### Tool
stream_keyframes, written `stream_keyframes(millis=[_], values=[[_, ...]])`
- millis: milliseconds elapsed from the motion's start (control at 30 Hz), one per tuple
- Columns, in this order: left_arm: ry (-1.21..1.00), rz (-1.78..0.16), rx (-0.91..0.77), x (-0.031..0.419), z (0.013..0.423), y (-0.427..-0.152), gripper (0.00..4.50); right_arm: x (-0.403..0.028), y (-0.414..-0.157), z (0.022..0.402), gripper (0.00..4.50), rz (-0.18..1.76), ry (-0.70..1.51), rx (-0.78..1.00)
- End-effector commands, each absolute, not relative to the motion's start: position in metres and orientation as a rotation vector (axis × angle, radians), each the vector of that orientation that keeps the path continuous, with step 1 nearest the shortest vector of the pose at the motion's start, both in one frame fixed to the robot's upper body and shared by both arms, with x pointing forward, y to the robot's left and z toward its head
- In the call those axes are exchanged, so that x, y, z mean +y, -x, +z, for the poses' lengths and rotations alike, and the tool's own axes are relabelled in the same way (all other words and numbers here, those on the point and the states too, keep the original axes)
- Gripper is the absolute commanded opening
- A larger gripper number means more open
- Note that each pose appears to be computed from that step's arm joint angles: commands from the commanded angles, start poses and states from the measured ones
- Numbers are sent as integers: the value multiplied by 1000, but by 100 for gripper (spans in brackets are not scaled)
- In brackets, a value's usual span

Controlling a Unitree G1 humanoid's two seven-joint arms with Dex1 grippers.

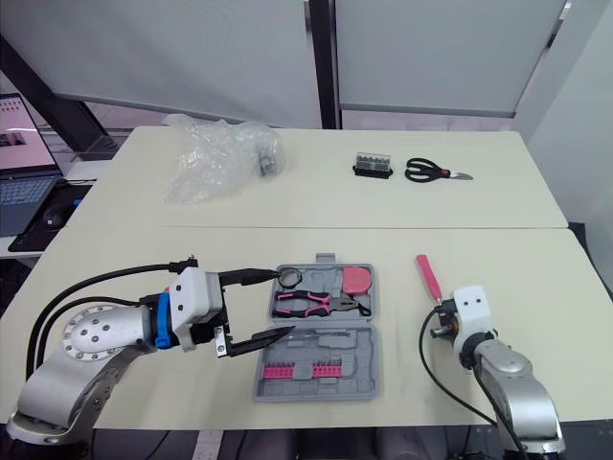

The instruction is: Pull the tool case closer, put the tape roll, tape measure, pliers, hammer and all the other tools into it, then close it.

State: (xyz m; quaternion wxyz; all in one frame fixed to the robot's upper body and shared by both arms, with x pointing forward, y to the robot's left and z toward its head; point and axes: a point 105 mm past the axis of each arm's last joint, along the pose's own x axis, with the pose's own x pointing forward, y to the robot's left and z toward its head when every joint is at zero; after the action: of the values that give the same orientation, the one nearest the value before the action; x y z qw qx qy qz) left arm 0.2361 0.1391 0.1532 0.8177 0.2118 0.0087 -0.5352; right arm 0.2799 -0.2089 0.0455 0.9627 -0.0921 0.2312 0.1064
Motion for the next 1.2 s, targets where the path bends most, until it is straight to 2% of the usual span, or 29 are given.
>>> stream_keyframes(millis=[33, 133, 333, 567, 833, 1200], values=[[-475, -1121, 53, 160, 158, -229, 450, -194, -288, 95, 25, 377, 345, 281], [-496, -1099, 117, 180, 154, -222, 450, -181, -286, 116, 25, 544, 489, 241], [-572, -1070, 256, 219, 140, -207, 450, -146, -267, 138, 25, 944, 759, 308], [-599, -1103, 351, 232, 125, -192, 450, -108, -242, 132, 25, 1259, 876, 424], [-634, -1136, 401, 230, 115, -183, 450, -70, -230, 108, 25, 1384, 900, 459], [-628, -1152, 381, 219, 112, -182, 450, -39, -238, 92, 25, 1380, 943, 436]])
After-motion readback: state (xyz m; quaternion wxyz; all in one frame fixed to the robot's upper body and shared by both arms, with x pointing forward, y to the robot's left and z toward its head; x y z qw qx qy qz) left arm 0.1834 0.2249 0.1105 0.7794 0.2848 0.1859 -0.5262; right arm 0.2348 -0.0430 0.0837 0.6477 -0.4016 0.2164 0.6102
